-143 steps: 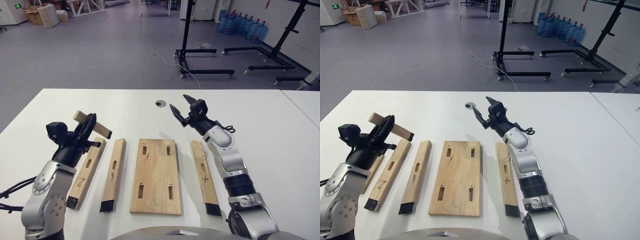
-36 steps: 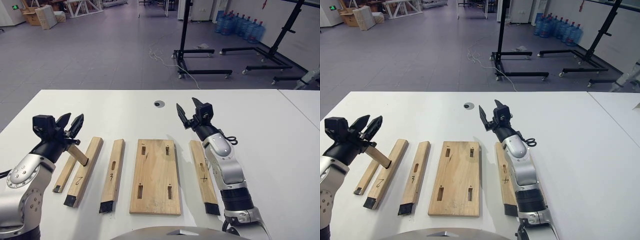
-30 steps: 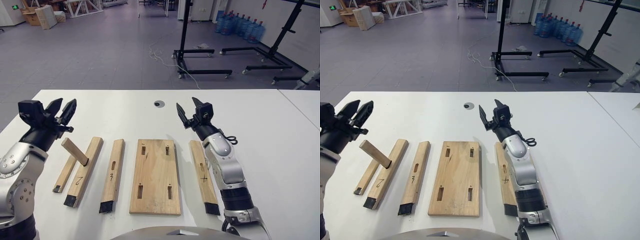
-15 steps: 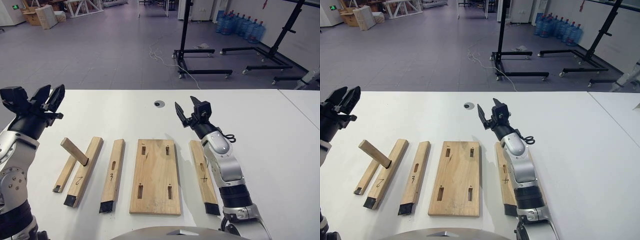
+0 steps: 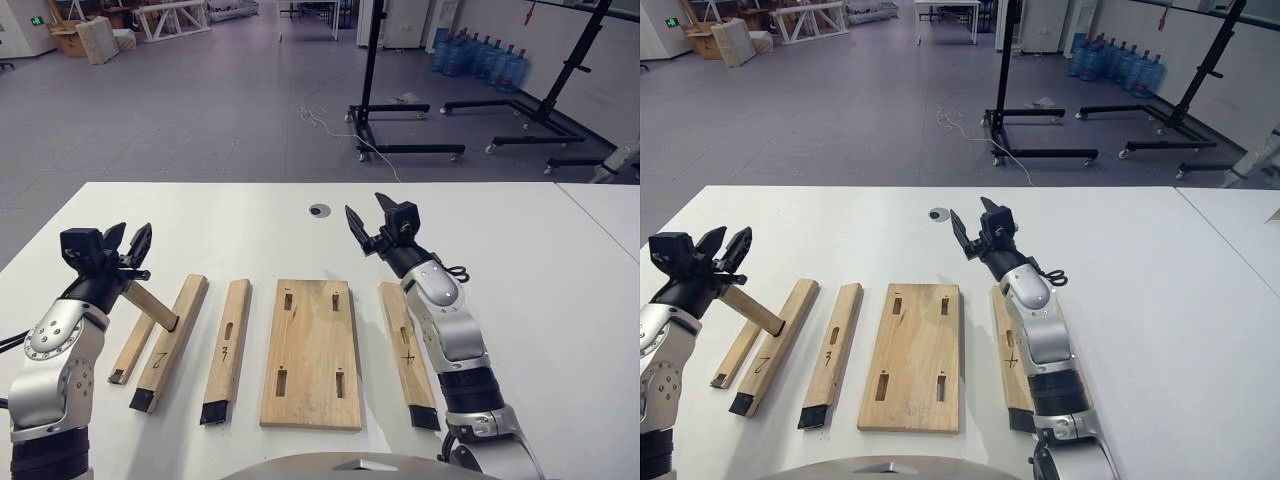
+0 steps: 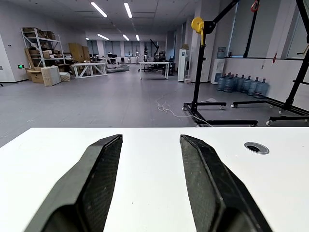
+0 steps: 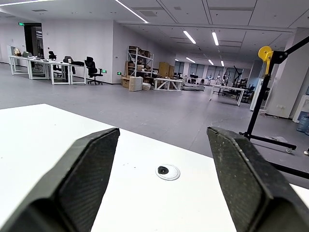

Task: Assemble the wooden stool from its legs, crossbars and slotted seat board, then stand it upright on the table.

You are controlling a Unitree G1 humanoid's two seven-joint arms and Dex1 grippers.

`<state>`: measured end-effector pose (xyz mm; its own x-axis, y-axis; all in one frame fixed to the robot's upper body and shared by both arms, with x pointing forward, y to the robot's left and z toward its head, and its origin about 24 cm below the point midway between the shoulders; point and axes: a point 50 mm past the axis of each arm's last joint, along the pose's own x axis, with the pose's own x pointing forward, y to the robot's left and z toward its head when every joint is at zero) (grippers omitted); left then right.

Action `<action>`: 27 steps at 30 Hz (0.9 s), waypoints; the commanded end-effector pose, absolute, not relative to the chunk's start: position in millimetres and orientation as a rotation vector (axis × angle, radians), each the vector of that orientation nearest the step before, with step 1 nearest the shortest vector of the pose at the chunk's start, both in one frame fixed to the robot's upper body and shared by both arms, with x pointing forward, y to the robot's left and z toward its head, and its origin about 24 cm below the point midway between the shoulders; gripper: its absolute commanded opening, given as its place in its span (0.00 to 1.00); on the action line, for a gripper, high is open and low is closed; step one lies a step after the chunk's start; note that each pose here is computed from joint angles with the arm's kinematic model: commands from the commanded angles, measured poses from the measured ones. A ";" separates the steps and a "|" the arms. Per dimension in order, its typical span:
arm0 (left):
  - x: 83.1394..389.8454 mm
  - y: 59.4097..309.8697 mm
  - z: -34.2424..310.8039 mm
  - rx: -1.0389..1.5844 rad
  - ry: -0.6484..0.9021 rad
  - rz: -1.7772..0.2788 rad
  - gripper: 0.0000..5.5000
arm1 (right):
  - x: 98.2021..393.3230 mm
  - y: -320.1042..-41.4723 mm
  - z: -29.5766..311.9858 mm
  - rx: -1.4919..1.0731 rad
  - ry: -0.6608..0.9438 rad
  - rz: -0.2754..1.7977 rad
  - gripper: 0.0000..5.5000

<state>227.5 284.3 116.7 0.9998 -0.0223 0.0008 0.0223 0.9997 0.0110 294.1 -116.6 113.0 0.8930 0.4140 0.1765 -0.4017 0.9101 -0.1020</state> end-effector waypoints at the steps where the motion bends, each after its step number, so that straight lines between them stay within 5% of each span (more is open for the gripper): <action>1: 225.6 277.1 93.3 -0.059 0.137 -0.030 0.39 | 298.7 -114.7 120.6 -0.058 -0.218 0.424 0.60; 10: 230.9 274.2 159.0 -0.064 -0.072 -0.043 0.39 | 299.4 -115.7 121.7 -0.053 -0.227 0.412 0.60; 17: 216.9 311.7 179.2 -0.039 -0.121 0.066 0.39 | 298.2 -118.4 118.7 -0.051 -0.220 0.396 0.60; 22: 188.0 373.2 145.0 0.193 0.145 0.234 0.39 | 297.4 -119.6 115.8 -0.060 -0.207 0.391 0.60; 27: 154.4 365.0 88.9 0.273 0.465 0.044 0.39 | 293.0 -121.8 112.4 -0.062 -0.191 0.378 0.60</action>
<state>166.3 372.5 104.5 0.9231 0.1728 -0.3435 -0.0785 0.9592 0.2716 296.1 -118.2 116.9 0.8999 0.3899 0.1953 -0.3772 0.9207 -0.1001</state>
